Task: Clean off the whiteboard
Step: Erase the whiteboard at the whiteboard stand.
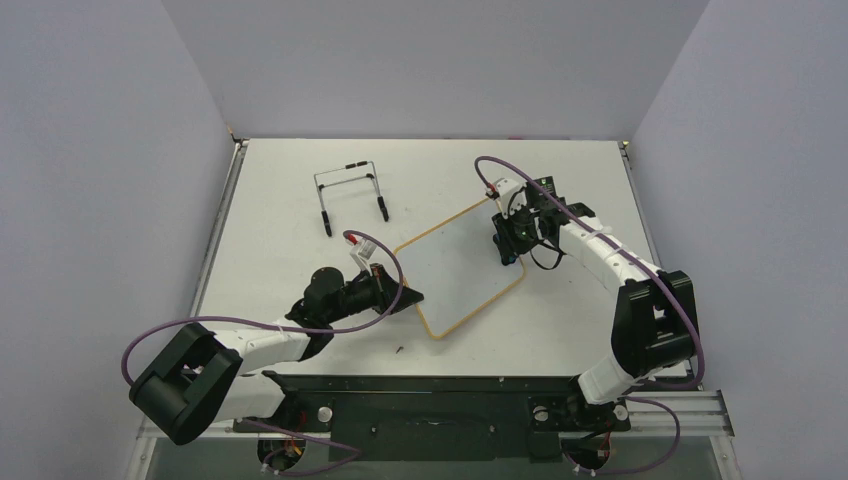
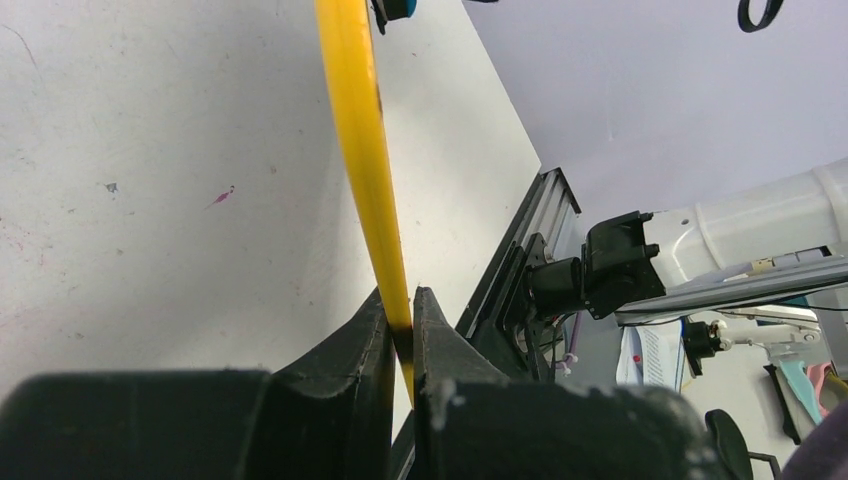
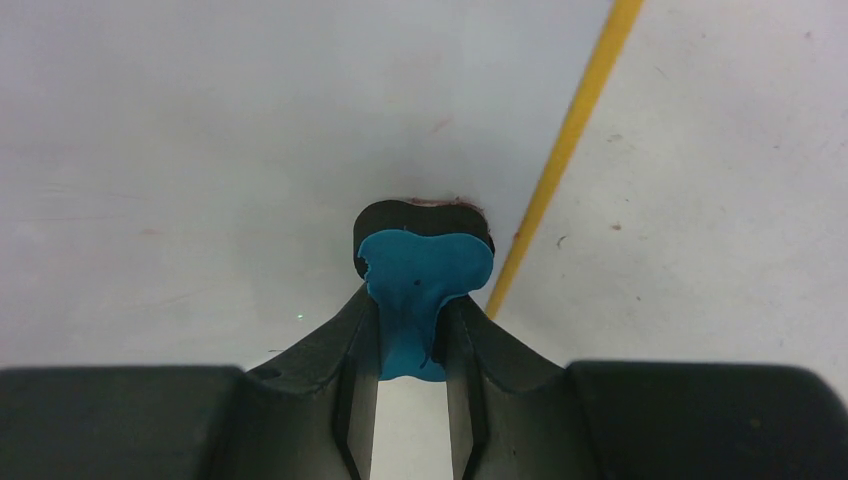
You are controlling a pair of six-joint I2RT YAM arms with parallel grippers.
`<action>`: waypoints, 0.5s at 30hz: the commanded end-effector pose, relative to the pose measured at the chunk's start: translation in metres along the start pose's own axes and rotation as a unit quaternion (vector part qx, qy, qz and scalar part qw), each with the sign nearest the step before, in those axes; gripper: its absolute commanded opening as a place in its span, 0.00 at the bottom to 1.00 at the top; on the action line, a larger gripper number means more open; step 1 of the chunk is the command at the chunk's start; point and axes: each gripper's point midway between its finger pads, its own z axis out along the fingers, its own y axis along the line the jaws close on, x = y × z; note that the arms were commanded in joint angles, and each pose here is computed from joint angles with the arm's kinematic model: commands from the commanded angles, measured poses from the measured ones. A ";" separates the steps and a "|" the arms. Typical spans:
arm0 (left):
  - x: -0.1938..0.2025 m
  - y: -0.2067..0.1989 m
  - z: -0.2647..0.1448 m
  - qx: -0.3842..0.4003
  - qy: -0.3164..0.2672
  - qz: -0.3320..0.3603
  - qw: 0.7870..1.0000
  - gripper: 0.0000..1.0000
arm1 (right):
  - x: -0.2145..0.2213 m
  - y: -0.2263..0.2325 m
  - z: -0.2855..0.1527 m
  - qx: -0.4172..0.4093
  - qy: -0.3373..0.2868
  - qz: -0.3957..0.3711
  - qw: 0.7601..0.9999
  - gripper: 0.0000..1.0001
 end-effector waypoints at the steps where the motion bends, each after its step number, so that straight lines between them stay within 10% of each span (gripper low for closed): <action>1: -0.043 -0.058 -0.003 0.105 -0.069 0.073 0.989 0.00 | -0.018 0.002 0.001 -0.011 -0.039 -0.030 0.999 0.00; 10: -0.041 -0.057 -0.001 0.105 -0.065 0.068 0.990 0.00 | -0.051 0.116 -0.023 -0.153 -0.095 -0.099 0.979 0.00; 15: -0.038 -0.059 -0.001 0.115 -0.056 0.071 0.989 0.00 | -0.089 0.050 -0.022 -0.033 -0.138 -0.037 0.989 0.00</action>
